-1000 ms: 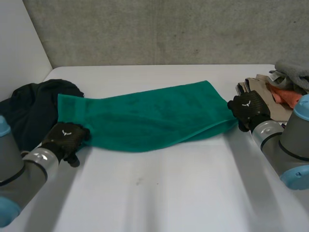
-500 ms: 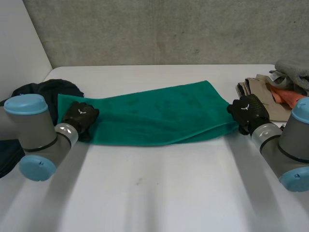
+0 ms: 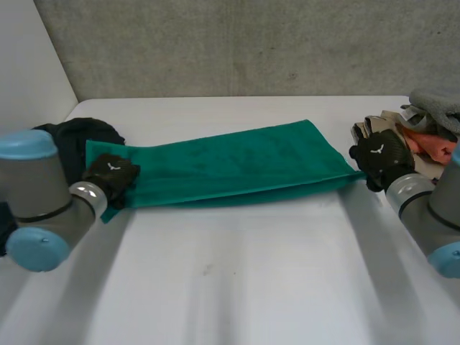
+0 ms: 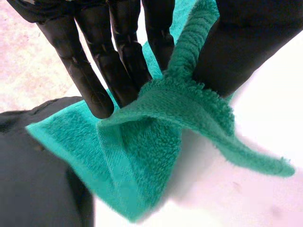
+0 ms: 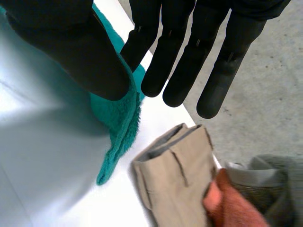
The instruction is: Fold the laundry.
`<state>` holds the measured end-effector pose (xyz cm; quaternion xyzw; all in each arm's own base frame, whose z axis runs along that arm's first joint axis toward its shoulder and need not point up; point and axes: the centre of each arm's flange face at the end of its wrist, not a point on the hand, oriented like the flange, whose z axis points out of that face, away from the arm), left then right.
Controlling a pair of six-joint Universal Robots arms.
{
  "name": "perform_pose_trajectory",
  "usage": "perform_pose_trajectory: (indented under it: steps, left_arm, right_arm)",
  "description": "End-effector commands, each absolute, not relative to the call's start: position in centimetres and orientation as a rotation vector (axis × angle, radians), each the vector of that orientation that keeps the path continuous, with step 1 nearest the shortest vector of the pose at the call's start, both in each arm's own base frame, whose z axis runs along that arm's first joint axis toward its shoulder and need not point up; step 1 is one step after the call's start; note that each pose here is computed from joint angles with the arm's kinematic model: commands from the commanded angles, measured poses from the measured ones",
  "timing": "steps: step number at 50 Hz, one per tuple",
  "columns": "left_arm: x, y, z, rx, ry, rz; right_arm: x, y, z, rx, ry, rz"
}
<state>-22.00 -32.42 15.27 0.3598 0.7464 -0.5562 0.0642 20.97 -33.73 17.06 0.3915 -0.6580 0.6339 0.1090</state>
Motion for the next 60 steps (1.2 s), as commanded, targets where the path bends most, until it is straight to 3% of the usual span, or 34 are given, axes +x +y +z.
perform_pose_trajectory:
  steps: [1, 6, 10, 21, 29, 33, 37, 41, 44, 52, 60]
  left_arm:
    - [-19.9, -26.4, 18.0, 1.090, 2.421, -1.508]
    - [-18.2, -20.6, 17.5, 1.280, 2.571, -1.160]
    - [-17.4, -19.3, 17.3, 1.365, 2.596, -1.069]
    - [-18.5, -23.8, 16.9, 1.243, 2.507, -1.323]
    - [-21.6, -29.2, 18.5, 1.142, 2.389, -1.639]
    - [-24.1, -33.2, 23.4, 1.046, 2.160, -1.999]
    - [-25.1, -36.8, 32.8, 0.732, 1.823, -2.500]
    - [-24.0, -38.0, 38.6, 0.397, 1.629, -2.801]
    - [-23.4, -38.1, 39.8, 0.280, 1.615, -2.853]
    - [-23.1, -37.2, 35.5, 0.395, 1.990, -2.563]
    - [-23.1, -35.9, 26.7, 0.555, 2.315, -2.247]
  right_arm:
    - [18.8, -31.2, 19.5, 1.344, -1.922, 1.607]
    - [15.6, -26.6, 19.1, 1.666, -2.043, 1.103]
    - [15.3, -25.3, 19.4, 1.786, -2.044, 1.015]
    - [17.7, -27.2, 19.7, 1.670, -1.990, 1.242]
    - [21.5, -31.9, 20.4, 1.500, -1.867, 1.597]
    - [23.6, -36.2, 24.9, 1.227, -1.704, 1.912]
    - [23.9, -39.5, 33.4, 0.758, -1.408, 2.372]
    - [23.1, -39.2, 39.0, 0.521, -1.106, 2.665]
    - [23.1, -38.7, 40.3, 0.495, -0.988, 2.752]
    - [23.4, -38.6, 36.2, 0.736, -1.260, 2.635]
    - [23.5, -37.6, 28.5, 0.959, -1.625, 2.375]
